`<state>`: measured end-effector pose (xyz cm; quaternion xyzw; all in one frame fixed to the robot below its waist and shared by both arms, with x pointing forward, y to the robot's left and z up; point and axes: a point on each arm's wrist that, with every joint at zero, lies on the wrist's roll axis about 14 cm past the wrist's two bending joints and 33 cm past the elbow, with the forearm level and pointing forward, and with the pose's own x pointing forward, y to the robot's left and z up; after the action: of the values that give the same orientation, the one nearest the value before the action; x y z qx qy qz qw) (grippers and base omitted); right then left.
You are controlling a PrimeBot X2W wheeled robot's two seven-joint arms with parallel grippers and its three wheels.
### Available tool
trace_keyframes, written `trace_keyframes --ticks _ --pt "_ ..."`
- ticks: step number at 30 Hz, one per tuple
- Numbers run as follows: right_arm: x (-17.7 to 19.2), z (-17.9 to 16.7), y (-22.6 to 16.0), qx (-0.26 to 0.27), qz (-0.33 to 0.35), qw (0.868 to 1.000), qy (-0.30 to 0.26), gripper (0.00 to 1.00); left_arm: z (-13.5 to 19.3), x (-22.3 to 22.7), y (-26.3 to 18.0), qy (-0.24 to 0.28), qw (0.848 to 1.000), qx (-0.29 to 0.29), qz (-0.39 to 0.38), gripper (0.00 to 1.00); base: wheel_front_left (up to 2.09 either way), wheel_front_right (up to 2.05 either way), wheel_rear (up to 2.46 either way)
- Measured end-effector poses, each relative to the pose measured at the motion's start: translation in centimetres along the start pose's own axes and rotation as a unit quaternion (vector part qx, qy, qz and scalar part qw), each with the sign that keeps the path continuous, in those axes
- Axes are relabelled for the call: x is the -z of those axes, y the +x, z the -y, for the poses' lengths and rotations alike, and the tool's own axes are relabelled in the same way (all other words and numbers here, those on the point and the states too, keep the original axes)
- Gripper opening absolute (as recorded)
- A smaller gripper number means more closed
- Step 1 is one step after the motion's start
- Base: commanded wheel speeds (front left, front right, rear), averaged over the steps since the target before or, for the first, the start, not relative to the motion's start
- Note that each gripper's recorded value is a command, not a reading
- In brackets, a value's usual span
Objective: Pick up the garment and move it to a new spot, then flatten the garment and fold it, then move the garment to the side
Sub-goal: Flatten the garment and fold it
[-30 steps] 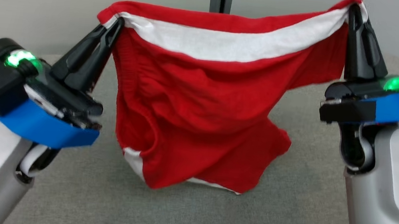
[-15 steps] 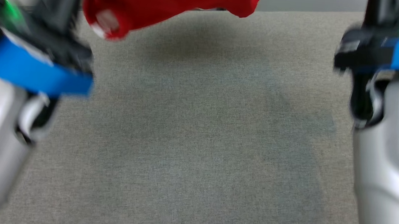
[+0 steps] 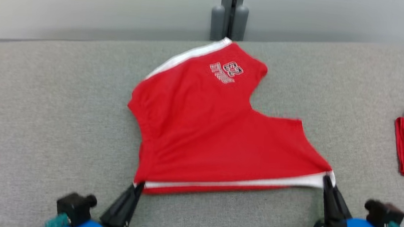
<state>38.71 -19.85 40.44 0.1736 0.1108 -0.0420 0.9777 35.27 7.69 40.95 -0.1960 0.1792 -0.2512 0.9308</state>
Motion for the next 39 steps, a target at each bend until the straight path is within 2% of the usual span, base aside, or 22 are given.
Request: trace_keyframes --ticks 13,20,27,30,39 --pt "1.0 1.8 -7.3 0.02 0.01 0.999 0.023 0.0 3.6 4.5 -6.2 -0.006 1.0 -0.005 -0.016 0.0 0.0 0.0 0.0" --pt "-0.5 0.8 -7.0 0.005 0.034 0.999 0.038 0.0 4.5 3.0 -6.0 -0.001 1.0 0.007 0.009 0.0 0.0 0.0 0.0" --pt "-3.9 -3.6 -0.9 -0.053 0.067 0.995 0.043 0.0 4.5 -2.7 -2.0 0.012 0.997 0.033 0.073 0.0 0.0 0.0 0.0" --pt "-5.6 -5.7 3.6 -0.074 0.078 0.993 0.04 0.0 3.8 -5.6 0.5 0.015 0.994 0.043 0.098 0.0 0.0 0.0 0.0" --pt "-8.5 -10.5 13.7 -0.112 0.093 0.989 0.01 0.0 -1.0 -8.8 4.1 -0.003 0.993 0.007 0.122 0.0 0.0 0.0 0.0"
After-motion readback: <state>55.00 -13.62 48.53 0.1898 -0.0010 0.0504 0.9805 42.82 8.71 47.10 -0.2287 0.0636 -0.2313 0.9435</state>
